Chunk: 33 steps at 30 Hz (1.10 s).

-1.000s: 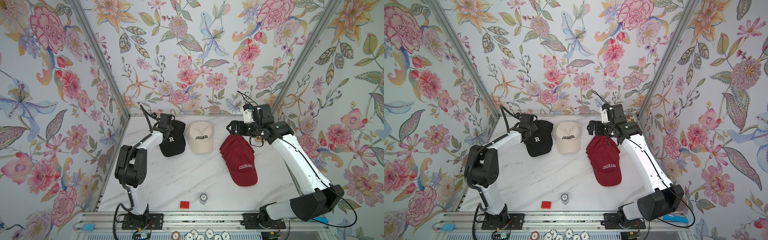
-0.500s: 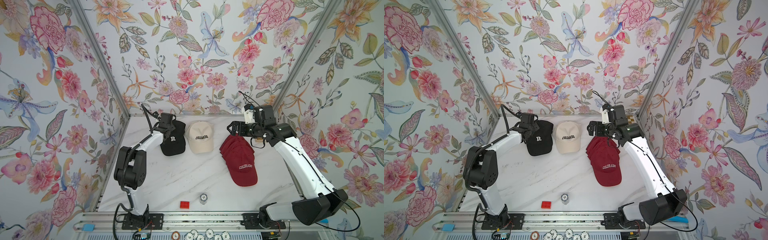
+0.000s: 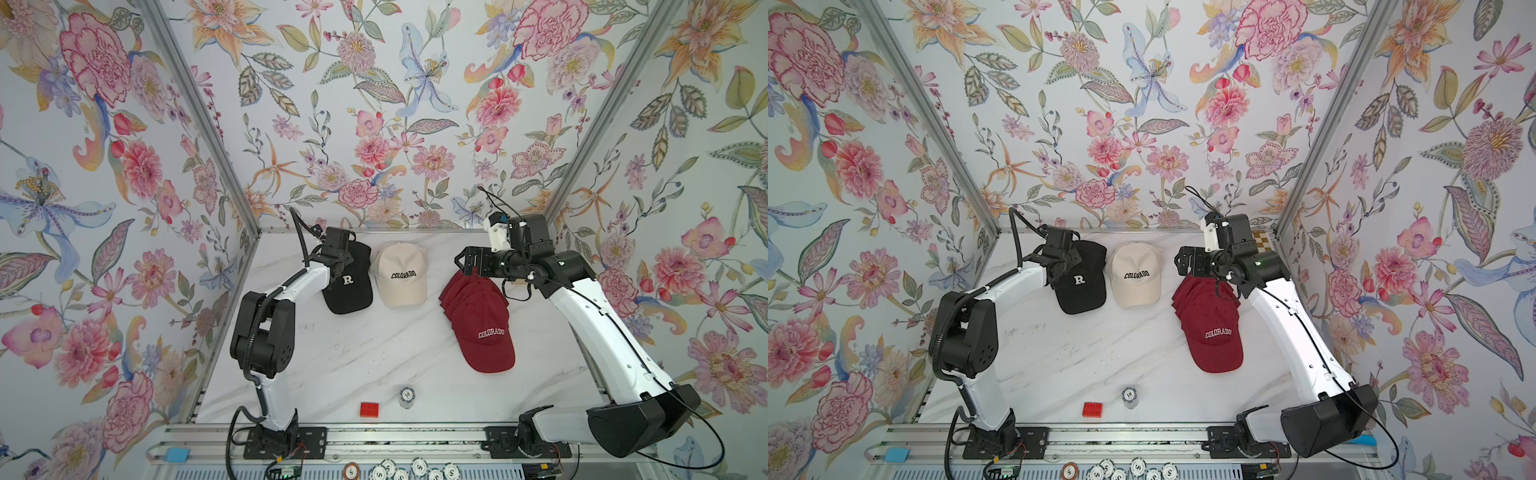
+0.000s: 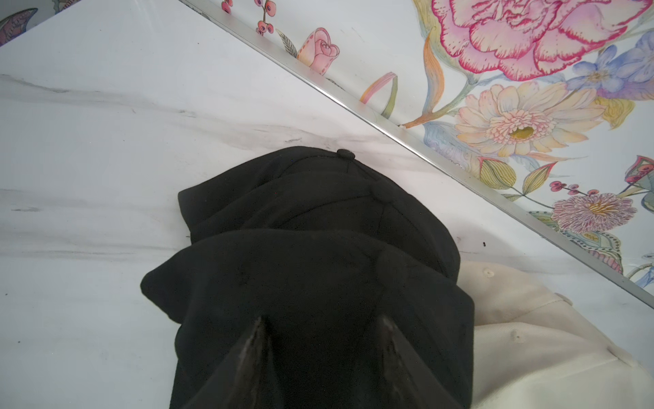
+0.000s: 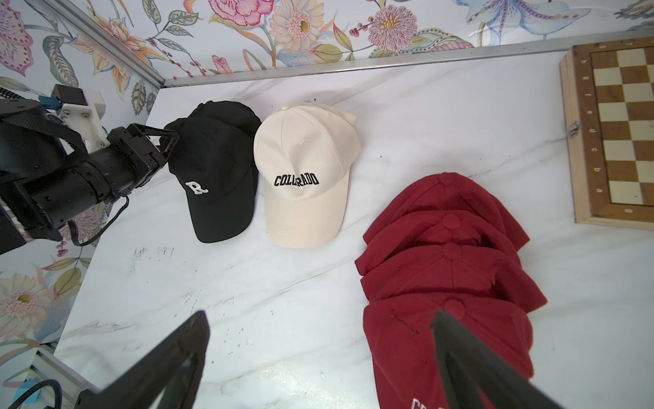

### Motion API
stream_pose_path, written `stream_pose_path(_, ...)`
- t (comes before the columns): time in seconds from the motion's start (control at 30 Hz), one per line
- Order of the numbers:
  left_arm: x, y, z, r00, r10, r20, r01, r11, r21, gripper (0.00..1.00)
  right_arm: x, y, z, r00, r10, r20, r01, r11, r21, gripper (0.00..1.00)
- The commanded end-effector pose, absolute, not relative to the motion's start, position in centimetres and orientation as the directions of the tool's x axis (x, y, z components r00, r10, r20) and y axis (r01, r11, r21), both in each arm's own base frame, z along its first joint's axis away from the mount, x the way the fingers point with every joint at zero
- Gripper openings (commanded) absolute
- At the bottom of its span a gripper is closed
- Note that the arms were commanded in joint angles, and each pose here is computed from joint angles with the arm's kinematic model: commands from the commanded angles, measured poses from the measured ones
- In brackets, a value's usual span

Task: Stack the baseball caps by color
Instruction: Place the baseball cap on the baseball cap.

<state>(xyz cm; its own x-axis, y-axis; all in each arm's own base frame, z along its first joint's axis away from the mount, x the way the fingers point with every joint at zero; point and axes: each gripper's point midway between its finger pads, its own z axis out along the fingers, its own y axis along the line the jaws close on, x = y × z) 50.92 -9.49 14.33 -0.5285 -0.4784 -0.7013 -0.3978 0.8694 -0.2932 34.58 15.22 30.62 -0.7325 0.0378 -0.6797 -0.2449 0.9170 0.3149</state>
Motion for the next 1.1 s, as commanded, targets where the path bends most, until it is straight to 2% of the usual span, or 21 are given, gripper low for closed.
stream_pose_path(0.0,51.0,-8.3,13.0,-0.559,-0.45,-0.697,-0.428,0.876,-0.222,0.51,33.9,14.7,30.6,-0.73,0.04,-0.682,-0.235,0.923,0.306,0.99)
stream_pose_path(0.1,51.3,-8.3,12.5,-0.558,-0.447,-0.699,-0.429,0.877,-0.218,0.52,33.8,14.6,30.5,-0.732,0.042,-0.681,-0.231,0.924,0.305,0.99)
stream_pose_path(0.27,52.1,-7.7,11.2,-0.569,-0.441,-0.694,-0.438,0.877,-0.198,0.6,33.8,14.4,30.5,-0.729,0.041,-0.683,-0.232,0.924,0.304,0.99)
stream_pose_path(0.4,51.6,-7.2,14.2,-0.514,-0.448,-0.732,-0.429,0.873,-0.232,0.81,33.8,14.1,30.6,-0.727,0.043,-0.686,-0.232,0.924,0.303,0.99)
stream_pose_path(0.53,50.9,-6.8,17.9,-0.464,-0.45,-0.763,-0.416,0.871,-0.261,0.93,33.7,14.0,30.3,-0.732,0.044,-0.68,-0.23,0.923,0.308,0.99)
stream_pose_path(0.83,50.4,-6.5,23.5,-0.406,-0.454,-0.794,-0.404,0.868,-0.29,0.95,34.1,14.3,30.3,-0.732,0.038,-0.68,-0.246,0.916,0.316,0.99)
stream_pose_path(1.07,50.5,-10.1,25.0,-0.422,-0.446,-0.79,-0.295,0.891,-0.346,0.94,33.7,14.2,30.7,-0.722,0.044,-0.69,-0.251,0.913,0.321,0.99)
